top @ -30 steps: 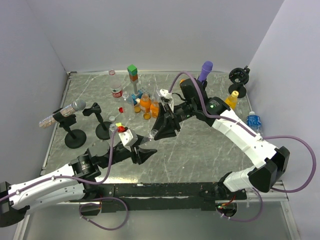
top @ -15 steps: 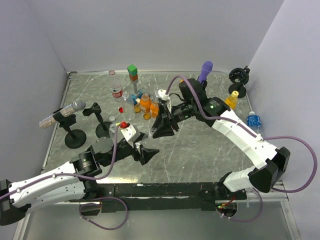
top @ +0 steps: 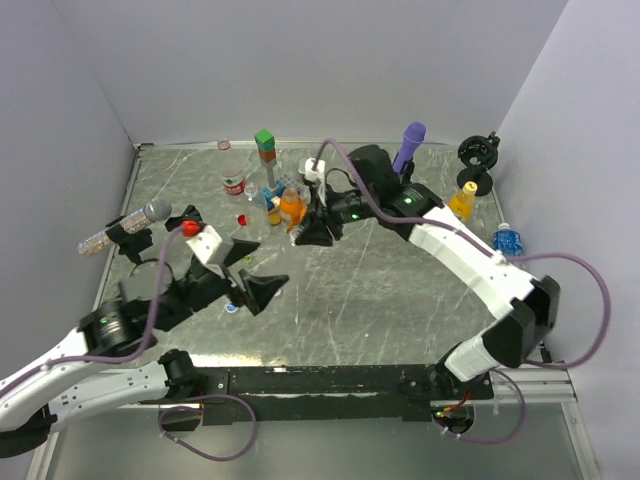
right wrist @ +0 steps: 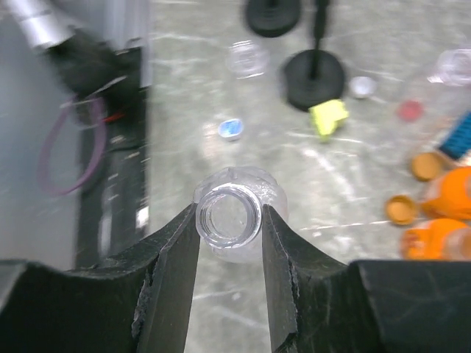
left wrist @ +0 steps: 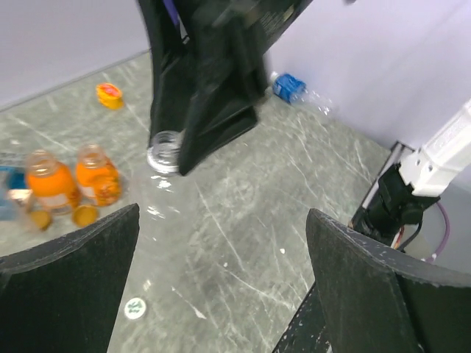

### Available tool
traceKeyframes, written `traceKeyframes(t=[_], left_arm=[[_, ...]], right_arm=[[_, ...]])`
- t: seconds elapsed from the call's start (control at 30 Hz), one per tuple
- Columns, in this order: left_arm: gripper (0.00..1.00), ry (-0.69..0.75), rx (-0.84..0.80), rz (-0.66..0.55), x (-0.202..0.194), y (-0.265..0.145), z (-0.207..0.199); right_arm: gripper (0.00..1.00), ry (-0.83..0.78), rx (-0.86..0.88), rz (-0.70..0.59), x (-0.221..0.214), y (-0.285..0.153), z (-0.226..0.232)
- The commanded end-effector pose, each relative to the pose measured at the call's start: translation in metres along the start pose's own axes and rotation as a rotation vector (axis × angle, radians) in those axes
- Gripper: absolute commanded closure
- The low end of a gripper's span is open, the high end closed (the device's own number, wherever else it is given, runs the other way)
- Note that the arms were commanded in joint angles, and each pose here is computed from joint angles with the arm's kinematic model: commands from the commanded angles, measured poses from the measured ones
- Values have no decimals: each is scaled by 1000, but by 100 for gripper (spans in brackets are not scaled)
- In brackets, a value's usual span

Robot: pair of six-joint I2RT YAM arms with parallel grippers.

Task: Unscrew the bottle caps
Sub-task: Place the plastic bottle at the center of the board.

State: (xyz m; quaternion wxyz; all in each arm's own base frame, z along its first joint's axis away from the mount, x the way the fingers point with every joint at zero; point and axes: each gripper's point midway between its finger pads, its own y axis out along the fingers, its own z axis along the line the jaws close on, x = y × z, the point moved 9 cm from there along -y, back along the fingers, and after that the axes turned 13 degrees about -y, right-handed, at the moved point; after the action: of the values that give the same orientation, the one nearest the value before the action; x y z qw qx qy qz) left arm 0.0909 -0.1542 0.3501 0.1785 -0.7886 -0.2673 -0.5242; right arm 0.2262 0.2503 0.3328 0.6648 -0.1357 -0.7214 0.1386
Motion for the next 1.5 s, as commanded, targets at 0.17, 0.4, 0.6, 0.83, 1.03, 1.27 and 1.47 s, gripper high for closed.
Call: traceKeyframes(t=[0.17, 0.4, 0.6, 0.83, 1.03, 1.27, 1.47], left_arm=[[3, -28, 53, -57, 20, -58, 8], [3, -62, 54, -82, 11, -75, 14], [3, -62, 62, -87, 8, -80, 17], [3, -61, 64, -76, 5, -79, 18], [3, -60, 61, -82, 2, -78, 19], [3, -57, 56, -74, 1, -76, 18], [3, -62, 49, -76, 0, -75, 18]], right_arm=[[98, -42, -176, 52, 14, 57, -47], [97, -41, -164, 86, 11, 91, -56], [96, -23, -142, 117, 5, 115, -55], [92, 7, -121, 157, -9, 132, -55], [82, 12, -107, 174, -13, 138, -51], [59, 12, -111, 181, -17, 136, -47], [47, 2, -120, 168, -11, 131, -46]])
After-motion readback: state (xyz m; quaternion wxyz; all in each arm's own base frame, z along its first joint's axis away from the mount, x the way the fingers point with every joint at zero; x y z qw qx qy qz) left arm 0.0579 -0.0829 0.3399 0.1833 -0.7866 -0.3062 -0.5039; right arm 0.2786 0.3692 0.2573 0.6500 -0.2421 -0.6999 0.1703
